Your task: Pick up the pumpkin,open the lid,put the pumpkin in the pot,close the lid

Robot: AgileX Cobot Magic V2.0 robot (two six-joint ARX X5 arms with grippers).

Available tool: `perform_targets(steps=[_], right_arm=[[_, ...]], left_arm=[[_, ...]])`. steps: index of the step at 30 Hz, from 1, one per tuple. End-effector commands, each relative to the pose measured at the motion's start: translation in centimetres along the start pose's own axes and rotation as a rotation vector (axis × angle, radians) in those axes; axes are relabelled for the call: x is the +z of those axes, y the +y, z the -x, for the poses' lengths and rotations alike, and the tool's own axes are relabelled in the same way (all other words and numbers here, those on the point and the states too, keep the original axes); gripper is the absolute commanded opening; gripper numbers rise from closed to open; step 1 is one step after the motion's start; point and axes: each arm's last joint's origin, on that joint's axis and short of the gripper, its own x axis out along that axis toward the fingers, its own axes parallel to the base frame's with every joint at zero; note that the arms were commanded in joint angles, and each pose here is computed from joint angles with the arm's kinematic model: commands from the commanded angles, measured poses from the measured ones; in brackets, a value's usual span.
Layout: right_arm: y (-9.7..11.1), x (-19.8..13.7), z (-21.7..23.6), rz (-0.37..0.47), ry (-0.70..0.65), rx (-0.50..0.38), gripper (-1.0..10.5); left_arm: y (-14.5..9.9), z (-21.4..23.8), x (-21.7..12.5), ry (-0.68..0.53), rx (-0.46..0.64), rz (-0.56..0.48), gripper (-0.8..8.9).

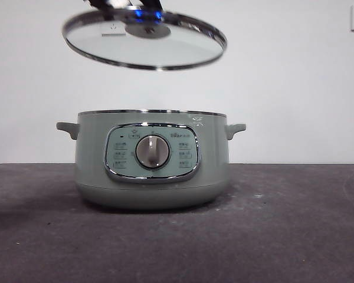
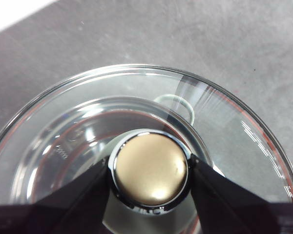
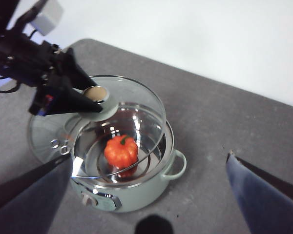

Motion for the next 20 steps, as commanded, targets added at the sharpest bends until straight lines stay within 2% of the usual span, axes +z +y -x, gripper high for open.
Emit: perform_targets(steps=[1, 9, 20], right_arm=[[0.0, 0.0, 0.1, -0.008, 0.001, -0.003, 6.0], [0.0, -0.1, 0.1, 0.006, 0.003, -0.003, 6.0], [0.0, -0.1, 0.1, 0.017, 0.003, -0.003, 6.0]], left_arm=[[0.3, -1.0, 0.5, -0.036, 0.011, -0.027, -0.08], [1.3, -4.6, -0.2, 0.025, 0.006, -0.008, -0.08], [2.1, -6.4, -1.0, 0.072, 0.027, -0.007, -0.08]])
